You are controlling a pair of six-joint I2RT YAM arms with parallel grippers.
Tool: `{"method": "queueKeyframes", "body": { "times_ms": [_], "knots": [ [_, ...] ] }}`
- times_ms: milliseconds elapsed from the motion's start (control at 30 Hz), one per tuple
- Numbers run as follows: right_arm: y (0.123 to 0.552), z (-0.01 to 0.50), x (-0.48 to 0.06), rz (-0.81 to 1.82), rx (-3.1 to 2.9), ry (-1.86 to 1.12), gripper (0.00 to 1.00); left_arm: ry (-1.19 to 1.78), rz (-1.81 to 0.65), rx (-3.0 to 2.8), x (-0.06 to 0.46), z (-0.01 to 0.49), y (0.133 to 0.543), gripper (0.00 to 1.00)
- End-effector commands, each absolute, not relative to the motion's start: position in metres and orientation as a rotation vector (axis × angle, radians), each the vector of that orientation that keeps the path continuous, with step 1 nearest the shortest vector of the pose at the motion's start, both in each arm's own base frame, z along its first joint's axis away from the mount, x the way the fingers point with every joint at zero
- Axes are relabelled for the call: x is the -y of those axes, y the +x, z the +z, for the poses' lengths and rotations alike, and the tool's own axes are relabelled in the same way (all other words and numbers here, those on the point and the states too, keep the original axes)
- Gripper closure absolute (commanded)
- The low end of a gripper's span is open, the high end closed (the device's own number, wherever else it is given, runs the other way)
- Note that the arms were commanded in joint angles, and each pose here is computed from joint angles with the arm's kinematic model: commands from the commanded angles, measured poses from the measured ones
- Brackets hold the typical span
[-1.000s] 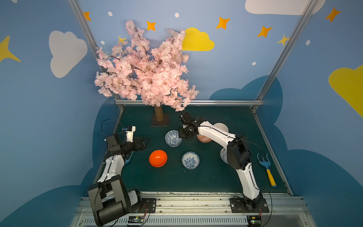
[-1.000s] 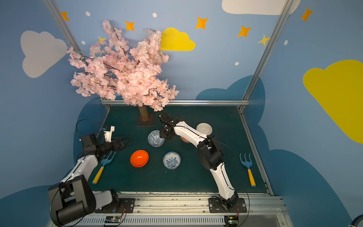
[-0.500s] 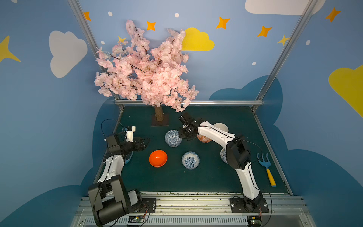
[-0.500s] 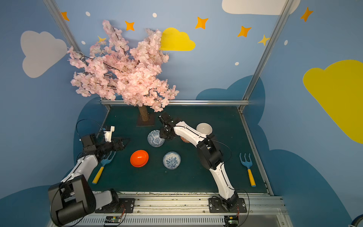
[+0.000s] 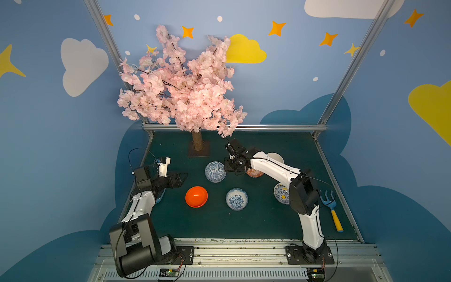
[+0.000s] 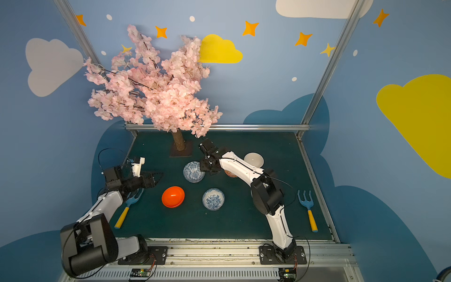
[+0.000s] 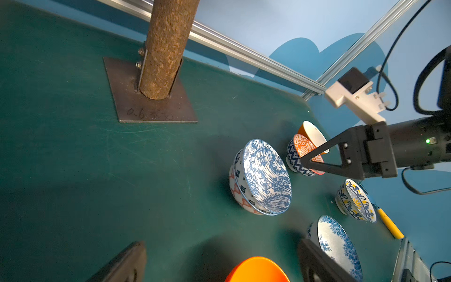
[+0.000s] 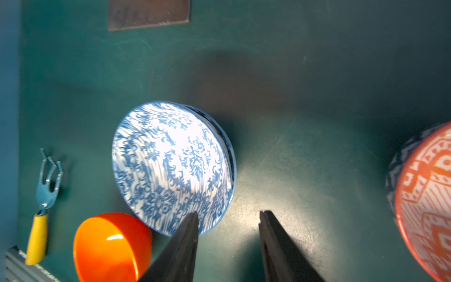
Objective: Stack the bowls
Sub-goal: Place the bowl on the bowl, then pick up the bowl from the center of the board.
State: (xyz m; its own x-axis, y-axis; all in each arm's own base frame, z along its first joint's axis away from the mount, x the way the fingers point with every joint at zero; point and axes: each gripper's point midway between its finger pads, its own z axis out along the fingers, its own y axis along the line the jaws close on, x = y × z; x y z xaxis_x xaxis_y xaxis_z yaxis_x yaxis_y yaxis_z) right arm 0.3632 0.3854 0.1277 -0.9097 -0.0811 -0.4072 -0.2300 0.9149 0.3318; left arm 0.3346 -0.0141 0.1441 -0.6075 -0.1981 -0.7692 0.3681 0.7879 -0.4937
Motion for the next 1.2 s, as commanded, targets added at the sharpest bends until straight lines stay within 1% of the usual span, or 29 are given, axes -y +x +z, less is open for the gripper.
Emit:
{"method": "queueKeyframes", "body": {
  "times_ms": [0, 200, 367, 433, 600, 767, 967, 1167],
  "knots": [
    [0.357, 0.152, -0.383, 0.566, -2.628, -0.259, 0.54, 0.167, -0.812, -2.099, 0.02, 0.143, 0.336, 0.0],
    [0.333, 0.167, -0.356, 0.584, -2.583, -0.27, 0.52, 0.209, -0.827, -2.112, 0.029, 0.14, 0.334, 0.0],
    [0.309, 0.168, -0.333, 0.579, -2.575, -0.295, 0.53, 0.222, -0.829, -2.119, 0.032, 0.138, 0.333, 0.0],
    [0.301, 0.165, -0.325, 0.58, -2.578, -0.309, 0.55, 0.224, -0.83, -2.121, 0.032, 0.138, 0.333, 0.0],
    [0.28, 0.152, -0.311, 0.588, -2.602, -0.338, 0.55, 0.23, -0.831, -2.118, 0.033, 0.138, 0.332, 0.0],
    [0.261, 0.135, -0.303, 0.604, -2.637, -0.372, 0.58, 0.231, -0.827, -2.121, 0.033, 0.138, 0.333, 0.0],
    [0.245, 0.112, -0.296, 0.607, -2.683, -0.369, 0.64, 0.228, -0.823, -2.121, 0.032, 0.137, 0.333, 0.0],
    [0.238, 0.1, -0.293, 0.596, -2.704, -0.378, 0.66, 0.228, -0.819, -2.121, 0.032, 0.137, 0.333, 0.0]
  ]
}}
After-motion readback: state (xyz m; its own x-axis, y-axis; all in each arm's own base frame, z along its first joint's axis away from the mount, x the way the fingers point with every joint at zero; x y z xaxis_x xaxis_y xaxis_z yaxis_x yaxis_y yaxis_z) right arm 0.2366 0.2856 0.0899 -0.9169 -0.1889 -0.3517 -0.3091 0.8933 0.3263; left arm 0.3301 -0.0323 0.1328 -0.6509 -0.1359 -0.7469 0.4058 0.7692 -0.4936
